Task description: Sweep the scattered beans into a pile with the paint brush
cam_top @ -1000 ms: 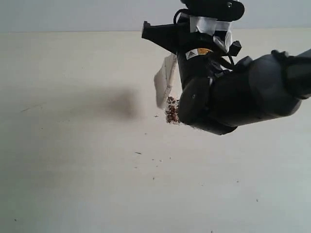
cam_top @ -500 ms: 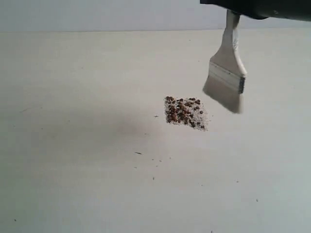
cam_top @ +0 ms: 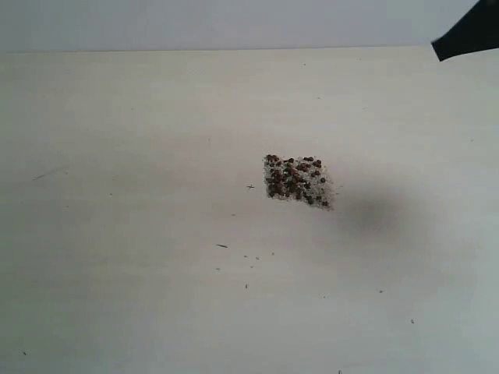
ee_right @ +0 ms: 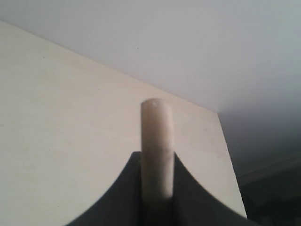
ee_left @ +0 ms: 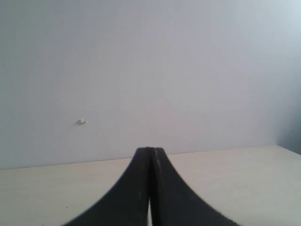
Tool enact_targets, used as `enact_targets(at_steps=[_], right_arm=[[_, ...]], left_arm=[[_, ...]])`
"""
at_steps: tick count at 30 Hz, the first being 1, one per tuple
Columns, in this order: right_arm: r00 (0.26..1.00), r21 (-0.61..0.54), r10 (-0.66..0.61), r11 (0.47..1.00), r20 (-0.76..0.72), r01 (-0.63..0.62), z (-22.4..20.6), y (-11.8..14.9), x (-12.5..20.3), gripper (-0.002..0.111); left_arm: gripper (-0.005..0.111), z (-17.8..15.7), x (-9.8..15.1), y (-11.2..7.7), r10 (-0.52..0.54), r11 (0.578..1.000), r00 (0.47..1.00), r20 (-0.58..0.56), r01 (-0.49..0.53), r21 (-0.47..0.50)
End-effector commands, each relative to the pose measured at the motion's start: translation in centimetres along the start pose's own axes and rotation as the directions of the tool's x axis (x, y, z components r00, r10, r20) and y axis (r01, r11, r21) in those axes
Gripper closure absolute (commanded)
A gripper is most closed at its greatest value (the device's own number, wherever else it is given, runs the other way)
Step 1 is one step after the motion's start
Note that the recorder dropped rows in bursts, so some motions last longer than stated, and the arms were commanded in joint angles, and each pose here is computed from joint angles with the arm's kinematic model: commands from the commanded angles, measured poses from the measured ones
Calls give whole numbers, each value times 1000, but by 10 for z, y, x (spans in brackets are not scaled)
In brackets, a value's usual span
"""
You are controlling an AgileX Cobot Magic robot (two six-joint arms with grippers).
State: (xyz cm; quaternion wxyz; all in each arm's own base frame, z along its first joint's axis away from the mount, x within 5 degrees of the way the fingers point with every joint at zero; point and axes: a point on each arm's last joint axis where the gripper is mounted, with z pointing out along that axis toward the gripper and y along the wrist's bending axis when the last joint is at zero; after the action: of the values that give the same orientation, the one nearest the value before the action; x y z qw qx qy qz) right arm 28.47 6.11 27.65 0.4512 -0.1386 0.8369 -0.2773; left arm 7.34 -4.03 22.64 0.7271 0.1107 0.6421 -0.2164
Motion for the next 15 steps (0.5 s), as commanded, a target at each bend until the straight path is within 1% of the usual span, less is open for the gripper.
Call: enact_targets(at_steps=[1, 5, 7, 9, 11, 13, 15], right_arm=[[996, 0, -67, 998, -57, 67, 15, 12, 8, 108], [990, 27, -70, 997, -123, 74, 31, 9, 18, 108], [990, 38, -35, 998, -136, 40, 35, 6, 21, 108], [987, 60, 87, 995, -136, -79, 37, 1, 23, 108], [970, 78, 201, 978, -134, -192, 38, 0, 25, 108], [945, 61, 295, 955, -138, -289, 38, 6, 31, 108], [929, 37, 359, 933, -95, -357, 38, 11, 36, 108]], left_arm=[[107, -1, 0, 0, 1, 1000, 1000, 6, -1, 1], [107, -1, 0, 0, 1, 1000, 1000, 6, -1, 1], [107, -1, 0, 0, 1, 1000, 1000, 6, -1, 1], [107, -1, 0, 0, 1, 1000, 1000, 6, -1, 1], [107, -1, 0, 0, 1, 1000, 1000, 6, -1, 1], [107, -1, 0, 0, 1, 1000, 1000, 6, -1, 1], [107, -1, 0, 0, 1, 1000, 1000, 6, -1, 1]])
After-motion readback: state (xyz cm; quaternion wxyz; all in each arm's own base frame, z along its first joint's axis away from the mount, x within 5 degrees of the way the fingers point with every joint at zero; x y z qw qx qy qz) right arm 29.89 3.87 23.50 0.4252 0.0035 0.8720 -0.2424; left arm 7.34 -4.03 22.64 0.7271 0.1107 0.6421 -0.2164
